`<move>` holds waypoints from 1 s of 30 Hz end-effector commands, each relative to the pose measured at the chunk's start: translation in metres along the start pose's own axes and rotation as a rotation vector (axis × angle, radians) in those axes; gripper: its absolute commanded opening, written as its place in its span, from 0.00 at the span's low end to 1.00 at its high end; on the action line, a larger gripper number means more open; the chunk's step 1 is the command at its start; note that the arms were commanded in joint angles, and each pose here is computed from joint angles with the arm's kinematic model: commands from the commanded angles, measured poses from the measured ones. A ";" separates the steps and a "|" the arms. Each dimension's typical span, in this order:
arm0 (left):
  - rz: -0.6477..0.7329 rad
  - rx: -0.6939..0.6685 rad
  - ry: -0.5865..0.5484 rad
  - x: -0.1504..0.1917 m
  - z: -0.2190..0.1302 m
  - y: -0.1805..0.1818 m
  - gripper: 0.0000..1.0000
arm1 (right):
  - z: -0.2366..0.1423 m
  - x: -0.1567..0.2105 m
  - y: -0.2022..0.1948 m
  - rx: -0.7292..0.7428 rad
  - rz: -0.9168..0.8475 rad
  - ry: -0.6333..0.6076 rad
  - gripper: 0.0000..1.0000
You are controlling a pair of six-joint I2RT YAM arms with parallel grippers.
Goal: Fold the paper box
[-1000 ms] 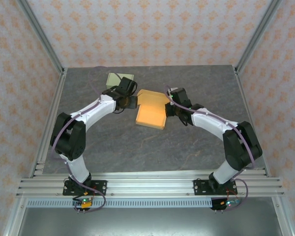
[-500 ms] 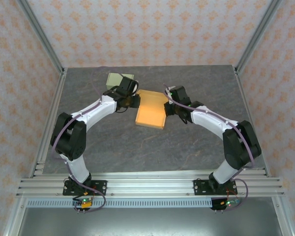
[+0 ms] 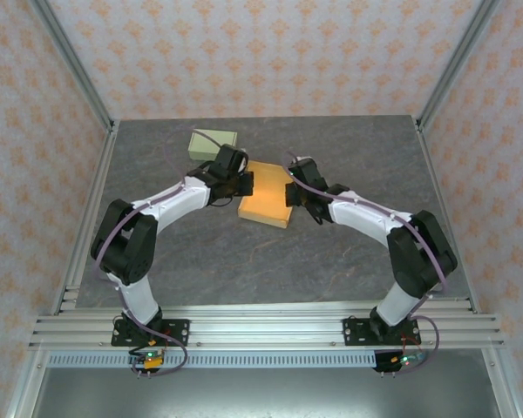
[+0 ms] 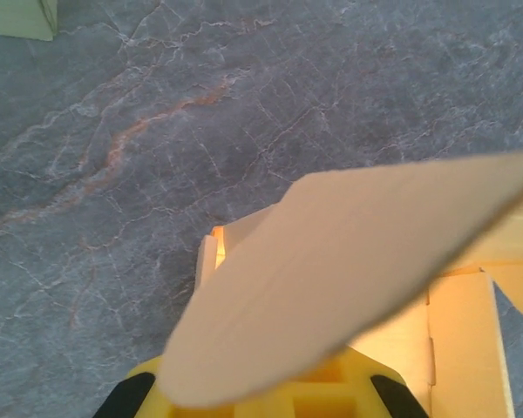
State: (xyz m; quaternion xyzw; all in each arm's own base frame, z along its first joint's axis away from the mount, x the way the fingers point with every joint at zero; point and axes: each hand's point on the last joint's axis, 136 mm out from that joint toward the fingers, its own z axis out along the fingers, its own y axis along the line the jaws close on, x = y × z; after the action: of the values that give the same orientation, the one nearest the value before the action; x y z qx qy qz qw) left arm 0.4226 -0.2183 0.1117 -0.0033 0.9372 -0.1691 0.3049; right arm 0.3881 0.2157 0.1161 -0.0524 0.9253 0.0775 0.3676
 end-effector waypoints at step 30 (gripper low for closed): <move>-0.080 -0.090 0.000 0.080 -0.003 0.023 0.03 | -0.018 0.023 0.046 0.169 0.268 -0.078 0.16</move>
State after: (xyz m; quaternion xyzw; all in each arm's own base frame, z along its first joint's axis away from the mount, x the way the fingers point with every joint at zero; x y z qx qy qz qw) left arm 0.3735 -0.2061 0.0736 -0.0598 0.9305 -0.1495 0.3290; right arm 0.3535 0.2523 0.1103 0.0955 0.9122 0.0474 0.3957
